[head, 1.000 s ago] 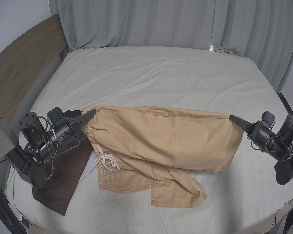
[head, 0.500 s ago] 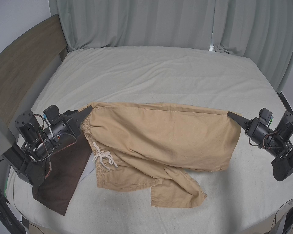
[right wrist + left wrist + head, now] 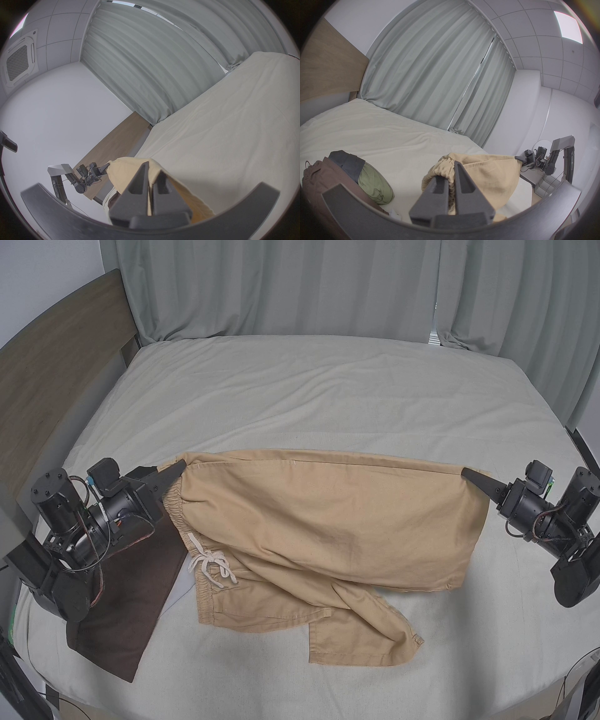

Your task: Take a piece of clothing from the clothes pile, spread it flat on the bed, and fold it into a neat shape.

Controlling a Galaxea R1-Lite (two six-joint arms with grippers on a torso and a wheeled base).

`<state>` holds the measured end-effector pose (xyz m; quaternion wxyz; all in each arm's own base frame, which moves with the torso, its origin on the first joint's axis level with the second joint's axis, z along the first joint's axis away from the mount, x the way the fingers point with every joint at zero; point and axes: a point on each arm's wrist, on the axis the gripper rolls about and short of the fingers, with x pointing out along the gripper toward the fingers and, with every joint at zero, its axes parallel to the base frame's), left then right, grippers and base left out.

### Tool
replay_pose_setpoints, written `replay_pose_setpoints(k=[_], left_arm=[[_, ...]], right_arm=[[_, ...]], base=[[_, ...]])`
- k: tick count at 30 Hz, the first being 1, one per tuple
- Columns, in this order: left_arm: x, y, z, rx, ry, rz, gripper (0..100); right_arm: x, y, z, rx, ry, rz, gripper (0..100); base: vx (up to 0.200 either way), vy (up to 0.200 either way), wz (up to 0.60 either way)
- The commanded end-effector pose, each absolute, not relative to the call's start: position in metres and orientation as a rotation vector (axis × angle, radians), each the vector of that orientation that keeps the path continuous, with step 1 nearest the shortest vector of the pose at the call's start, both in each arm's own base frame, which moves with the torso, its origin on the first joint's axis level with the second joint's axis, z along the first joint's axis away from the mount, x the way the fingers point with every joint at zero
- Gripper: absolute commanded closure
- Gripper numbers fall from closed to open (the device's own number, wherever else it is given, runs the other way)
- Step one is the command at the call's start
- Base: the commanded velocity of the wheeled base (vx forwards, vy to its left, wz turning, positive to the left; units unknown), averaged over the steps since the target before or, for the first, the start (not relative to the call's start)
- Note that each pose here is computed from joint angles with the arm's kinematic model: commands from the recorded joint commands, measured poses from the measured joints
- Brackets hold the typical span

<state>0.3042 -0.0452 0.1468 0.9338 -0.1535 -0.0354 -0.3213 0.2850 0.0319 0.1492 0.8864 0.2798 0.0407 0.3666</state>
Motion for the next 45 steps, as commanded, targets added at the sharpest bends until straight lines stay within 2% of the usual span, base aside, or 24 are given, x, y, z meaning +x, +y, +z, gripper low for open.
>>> replay_pose_setpoints(k=[1,20,29,45], left_arm=[[0.305,-0.045,0.146,-0.314,-0.069,-0.656,100],[0.306,-0.042,0.146,-0.315,-0.071,-0.648,100],[0.317,-0.043,0.138,-0.322,-0.06,-0.637,100],[0.364,-0.049,0.118,-0.333,-0.083,-0.577,100]], right_arm=[[0.287,0.032,0.148,0.582,0.086,0.763,100],[0.289,0.032,0.149,0.577,0.069,0.743,100],[0.309,0.034,0.157,0.56,0.005,0.73,100],[0.36,0.034,0.124,0.572,0.039,0.708,100]], base=[[0.0,0.0,0.0],[0.0,0.0,0.0],[0.0,0.0,0.0],[0.0,0.0,0.0]])
